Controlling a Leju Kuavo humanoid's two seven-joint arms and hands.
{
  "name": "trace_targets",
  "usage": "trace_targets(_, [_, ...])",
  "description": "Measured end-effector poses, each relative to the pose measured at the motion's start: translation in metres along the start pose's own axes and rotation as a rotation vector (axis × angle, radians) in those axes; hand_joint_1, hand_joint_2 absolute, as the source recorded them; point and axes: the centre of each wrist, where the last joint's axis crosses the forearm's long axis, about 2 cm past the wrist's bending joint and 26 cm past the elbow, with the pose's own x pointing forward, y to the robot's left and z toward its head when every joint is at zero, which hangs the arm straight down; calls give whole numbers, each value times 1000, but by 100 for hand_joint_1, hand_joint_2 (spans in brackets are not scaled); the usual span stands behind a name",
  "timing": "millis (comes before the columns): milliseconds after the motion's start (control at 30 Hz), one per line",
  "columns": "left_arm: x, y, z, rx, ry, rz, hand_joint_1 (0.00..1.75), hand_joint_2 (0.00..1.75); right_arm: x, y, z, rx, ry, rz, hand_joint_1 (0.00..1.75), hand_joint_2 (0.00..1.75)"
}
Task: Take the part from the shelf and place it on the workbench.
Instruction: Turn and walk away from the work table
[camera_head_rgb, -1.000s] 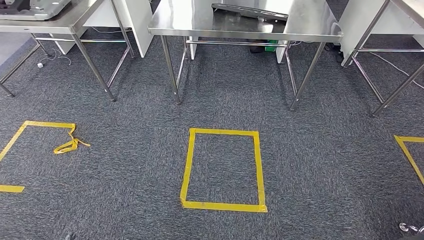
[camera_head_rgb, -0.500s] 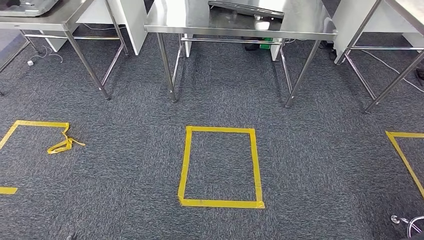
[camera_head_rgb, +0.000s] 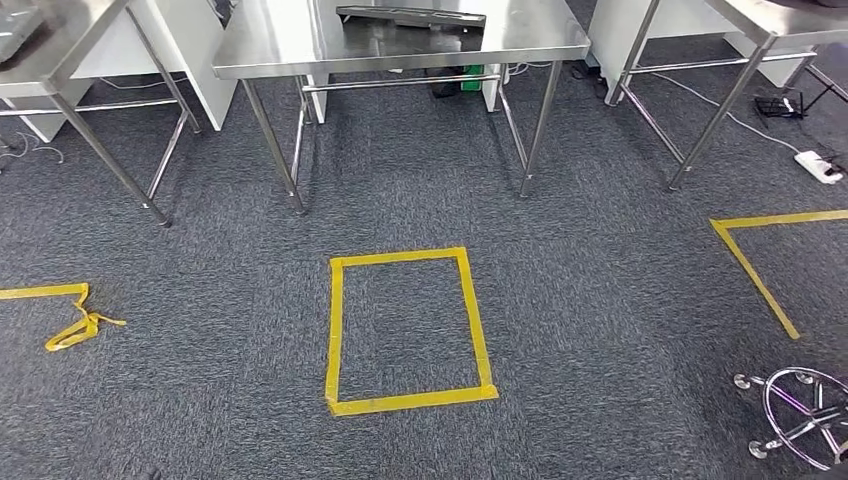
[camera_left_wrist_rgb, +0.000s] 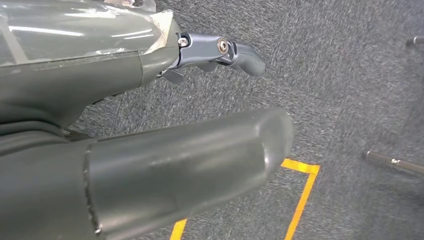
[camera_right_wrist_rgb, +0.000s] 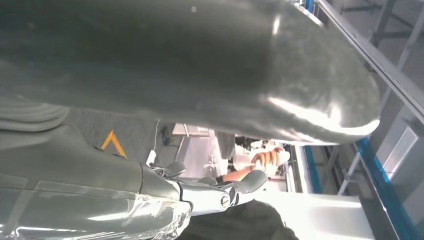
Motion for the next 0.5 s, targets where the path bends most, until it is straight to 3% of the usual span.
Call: trace_targets(500, [0, -2, 0, -12, 2, -4, 0, 0, 1, -1, -2, -6, -6, -2, 0, 0])
